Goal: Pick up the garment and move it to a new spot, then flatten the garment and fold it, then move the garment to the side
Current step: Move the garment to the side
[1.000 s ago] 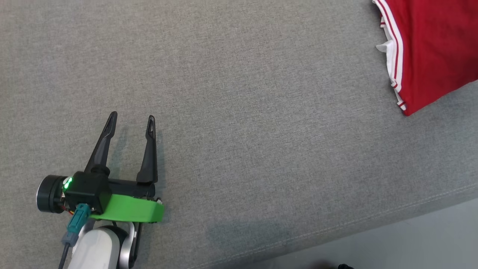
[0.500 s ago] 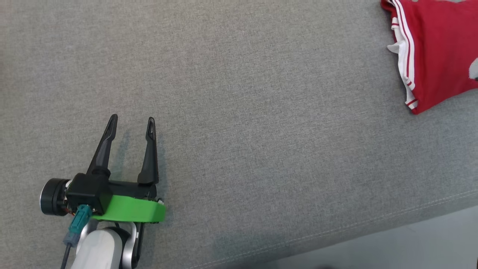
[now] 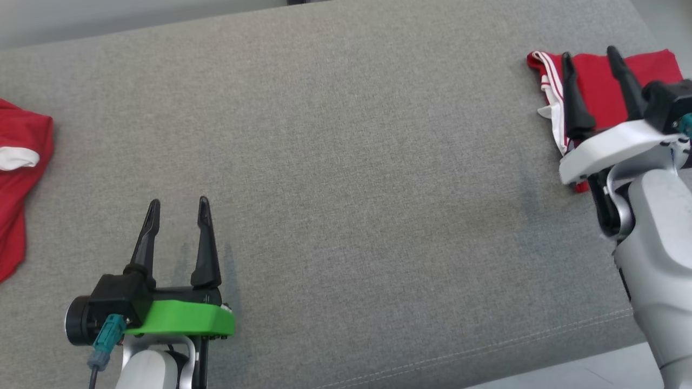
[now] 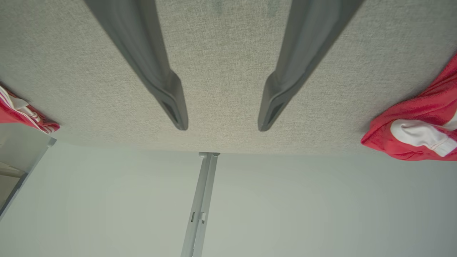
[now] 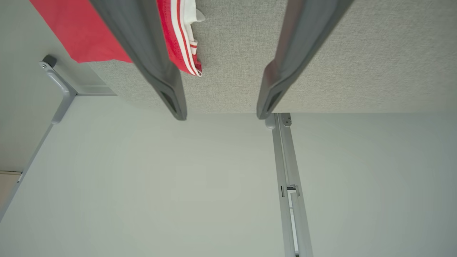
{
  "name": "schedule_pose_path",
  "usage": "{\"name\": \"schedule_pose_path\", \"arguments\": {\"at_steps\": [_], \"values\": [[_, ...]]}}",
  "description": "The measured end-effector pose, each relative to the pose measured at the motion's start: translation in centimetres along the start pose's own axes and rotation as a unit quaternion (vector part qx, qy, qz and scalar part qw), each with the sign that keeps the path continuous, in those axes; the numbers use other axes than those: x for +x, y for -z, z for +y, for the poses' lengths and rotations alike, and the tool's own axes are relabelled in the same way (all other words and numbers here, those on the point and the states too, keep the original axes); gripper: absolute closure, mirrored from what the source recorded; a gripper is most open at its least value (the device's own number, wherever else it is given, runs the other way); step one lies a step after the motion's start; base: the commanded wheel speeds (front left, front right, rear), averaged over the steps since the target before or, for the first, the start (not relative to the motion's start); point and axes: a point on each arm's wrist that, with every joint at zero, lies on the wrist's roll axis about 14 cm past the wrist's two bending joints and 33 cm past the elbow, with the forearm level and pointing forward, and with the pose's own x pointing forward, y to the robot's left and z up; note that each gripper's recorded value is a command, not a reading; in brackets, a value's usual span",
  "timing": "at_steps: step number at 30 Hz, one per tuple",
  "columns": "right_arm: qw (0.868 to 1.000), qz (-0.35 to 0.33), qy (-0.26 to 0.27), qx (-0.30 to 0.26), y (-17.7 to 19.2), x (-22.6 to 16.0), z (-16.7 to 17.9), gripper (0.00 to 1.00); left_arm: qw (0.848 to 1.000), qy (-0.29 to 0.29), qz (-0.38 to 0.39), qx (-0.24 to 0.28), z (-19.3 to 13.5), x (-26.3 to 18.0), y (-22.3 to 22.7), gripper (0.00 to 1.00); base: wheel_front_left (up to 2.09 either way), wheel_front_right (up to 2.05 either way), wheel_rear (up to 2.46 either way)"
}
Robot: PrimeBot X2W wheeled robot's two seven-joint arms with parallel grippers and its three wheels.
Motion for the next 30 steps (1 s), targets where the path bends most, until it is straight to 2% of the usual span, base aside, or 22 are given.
{"name": "schedule_pose_path", "arguments": {"at_steps": [7,18,30], "values": [[0.997,-0.049,-0.042,0.036,-2.5,-3.1,4.7,0.0,0.999,-0.051,-0.007,0.004,2.4,-3.1,-1.3,0.0,0.0,0.0,0.0],[0.993,-0.038,-0.039,0.101,-0.2,-8.9,8.9,0.0,0.993,-0.115,0.008,0.0,5.0,-8.9,-0.9,0.0,0.0,0.0,0.0],[0.99,-0.023,-0.081,0.109,0.4,-12.1,12.6,0.0,0.99,-0.136,-0.025,0.006,5.8,-11.7,-2.9,0.0,0.0,0.0,0.0]]}}
